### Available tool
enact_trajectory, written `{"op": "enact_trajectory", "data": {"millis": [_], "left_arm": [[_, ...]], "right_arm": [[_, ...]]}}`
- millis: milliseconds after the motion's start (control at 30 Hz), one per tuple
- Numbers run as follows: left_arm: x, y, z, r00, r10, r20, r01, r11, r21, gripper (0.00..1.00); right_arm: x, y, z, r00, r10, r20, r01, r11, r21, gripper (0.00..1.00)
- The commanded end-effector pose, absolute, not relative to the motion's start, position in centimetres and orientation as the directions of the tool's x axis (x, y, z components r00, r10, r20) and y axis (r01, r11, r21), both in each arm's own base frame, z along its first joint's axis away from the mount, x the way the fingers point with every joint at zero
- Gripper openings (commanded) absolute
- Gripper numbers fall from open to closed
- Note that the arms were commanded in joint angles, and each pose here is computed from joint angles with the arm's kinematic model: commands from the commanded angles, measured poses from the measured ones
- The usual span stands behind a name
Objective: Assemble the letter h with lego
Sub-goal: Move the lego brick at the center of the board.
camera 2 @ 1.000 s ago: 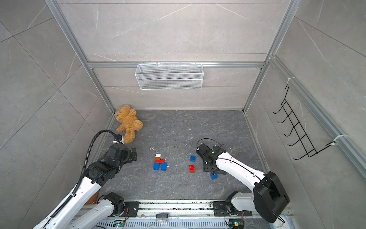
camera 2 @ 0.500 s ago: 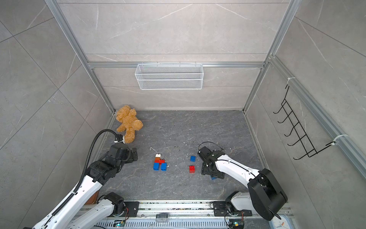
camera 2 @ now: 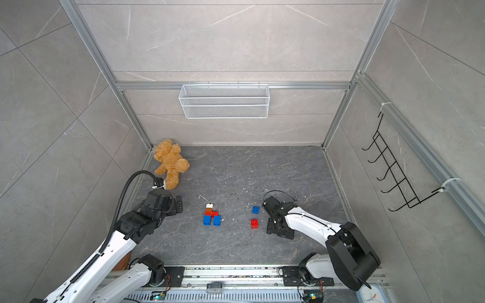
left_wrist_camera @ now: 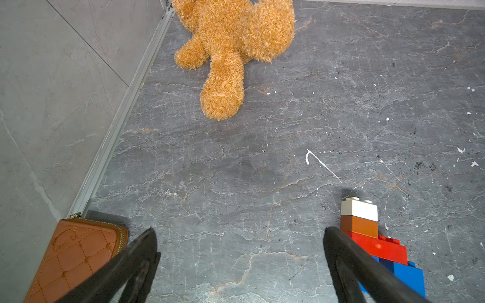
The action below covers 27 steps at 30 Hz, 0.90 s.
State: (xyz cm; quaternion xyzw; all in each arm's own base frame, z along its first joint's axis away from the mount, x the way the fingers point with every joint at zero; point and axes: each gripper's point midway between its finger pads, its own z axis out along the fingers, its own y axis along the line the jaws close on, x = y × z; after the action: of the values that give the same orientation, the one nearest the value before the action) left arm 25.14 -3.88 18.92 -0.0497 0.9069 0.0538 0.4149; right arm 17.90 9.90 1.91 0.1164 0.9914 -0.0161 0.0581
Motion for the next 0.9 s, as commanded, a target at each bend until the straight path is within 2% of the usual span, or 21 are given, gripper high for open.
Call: {"op": "enact_trajectory", "data": {"millis": [0, 300, 867], "left_arm": [[25.6, -4.2, 20.2, -0.625, -0.036, -0.780, -0.119, 0.992, 0.050, 1.00], [25.6, -4.2, 20.2, -0.627, -0.036, -0.778, -0.121, 0.991, 0.052, 1.00], [25.7, -4.1, 20.2, -0.627, -0.036, -0.778, -0.122, 0.991, 0.052, 1.00]], "right_arm": [[17.8, 10.3, 2.1, -0.963, 0.239, -0.124, 0.240, 0.971, 0.010, 0.72], [18.1, 9.4, 2.1, -0.965, 0.214, -0.149, 0.224, 0.973, -0.060, 0.64], [19.1, 9.9, 3.4, -0.973, 0.140, -0.186, 0.163, 0.979, -0.119, 0.22]]}}
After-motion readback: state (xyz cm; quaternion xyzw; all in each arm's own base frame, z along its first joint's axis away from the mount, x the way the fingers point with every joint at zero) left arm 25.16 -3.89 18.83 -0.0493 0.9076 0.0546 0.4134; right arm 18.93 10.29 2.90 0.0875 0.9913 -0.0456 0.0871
